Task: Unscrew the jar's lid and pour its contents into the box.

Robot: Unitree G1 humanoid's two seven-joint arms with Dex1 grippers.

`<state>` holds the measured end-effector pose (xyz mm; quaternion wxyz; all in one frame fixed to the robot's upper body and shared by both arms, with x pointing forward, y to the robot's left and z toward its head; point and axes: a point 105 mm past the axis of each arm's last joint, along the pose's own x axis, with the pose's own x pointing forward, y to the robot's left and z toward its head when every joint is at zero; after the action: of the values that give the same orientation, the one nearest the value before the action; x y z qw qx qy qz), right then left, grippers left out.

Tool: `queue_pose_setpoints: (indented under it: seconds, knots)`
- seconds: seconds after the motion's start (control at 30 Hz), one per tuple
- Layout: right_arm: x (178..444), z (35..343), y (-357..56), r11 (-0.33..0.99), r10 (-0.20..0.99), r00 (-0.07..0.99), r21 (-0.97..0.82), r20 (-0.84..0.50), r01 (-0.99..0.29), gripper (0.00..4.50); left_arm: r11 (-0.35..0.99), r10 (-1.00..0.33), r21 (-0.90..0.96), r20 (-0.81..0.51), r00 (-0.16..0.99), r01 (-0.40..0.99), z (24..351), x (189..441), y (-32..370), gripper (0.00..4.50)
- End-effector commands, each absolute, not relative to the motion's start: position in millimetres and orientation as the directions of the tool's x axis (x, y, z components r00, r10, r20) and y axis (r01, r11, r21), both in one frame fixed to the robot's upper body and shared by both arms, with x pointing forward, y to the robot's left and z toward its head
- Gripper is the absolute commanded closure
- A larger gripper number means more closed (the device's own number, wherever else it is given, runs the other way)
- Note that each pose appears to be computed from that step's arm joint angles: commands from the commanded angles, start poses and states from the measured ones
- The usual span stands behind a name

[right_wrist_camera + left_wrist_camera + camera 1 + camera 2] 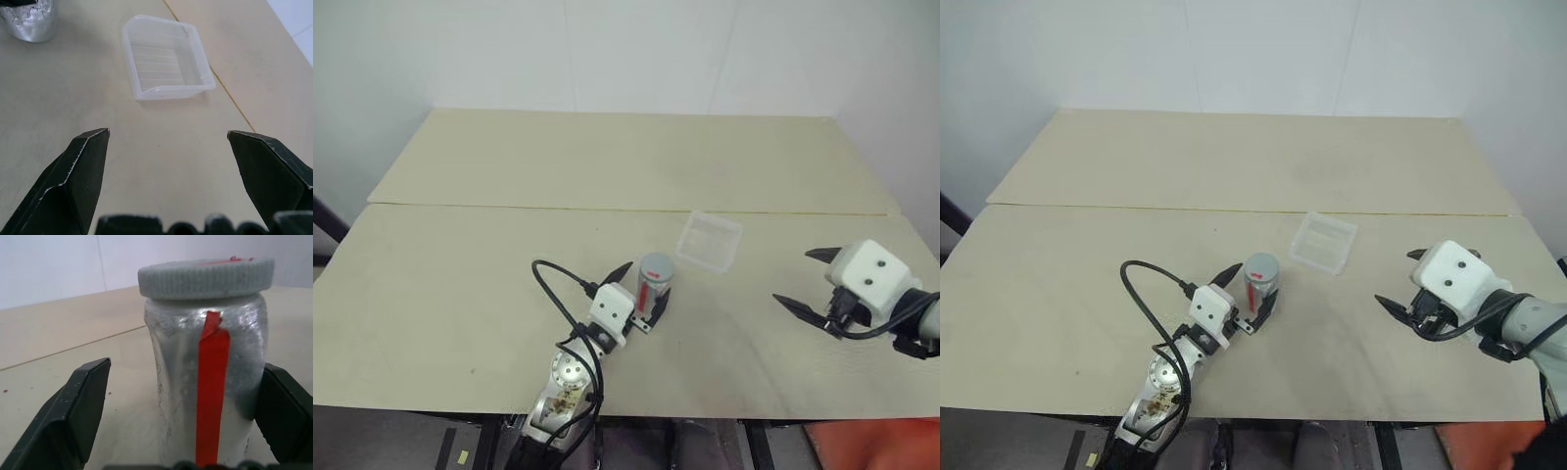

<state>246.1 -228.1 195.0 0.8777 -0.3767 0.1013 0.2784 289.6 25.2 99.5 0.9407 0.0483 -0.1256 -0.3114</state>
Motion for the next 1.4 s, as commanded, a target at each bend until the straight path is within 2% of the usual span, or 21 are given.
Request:
queue_pose_setpoints:
  seconds: [0.03, 0.77, 0.87, 1.07, 1.4]
  knots:
    - [243.5, 207.9, -233.0, 0.56, 0.377, 0.859, -0.653, -0.347, -0.51, 0.03, 0.796, -0.605, 0.181, 0.266, 0.751, 0.578, 111.1, 290.7, 21.3, 0.0]
    - [243.4, 207.9, -232.3, 0.553, 0.372, 0.861, -0.662, -0.348, -0.506, 0.03, 0.81, -0.586, 0.173, 0.288, 0.758, 0.56, 112.3, 294.7, 20.0, 0.0]
    - [243.3, 208.2, -232.4, 0.552, 0.37, 0.862, -0.664, -0.347, -0.504, 0.0, 0.818, -0.574, 0.169, 0.293, 0.764, 0.55, 113.1, 295.8, 21.0, 0.64]
    - [243.5, 209.1, -232.4, 0.551, 0.367, 0.864, -0.668, -0.344, -0.5, 0.0, 0.819, -0.573, 0.166, 0.292, 0.765, 0.55, 112.7, 295.3, 19.8, 2.52]
    - [242.9, 208.9, -231.4, 0.552, 0.367, 0.865, -0.668, -0.343, -0.499, 0.0, 0.81, -0.584, 0.152, 0.294, 0.757, 0.566, 113.3, 291.8, 21.6, 2.59]
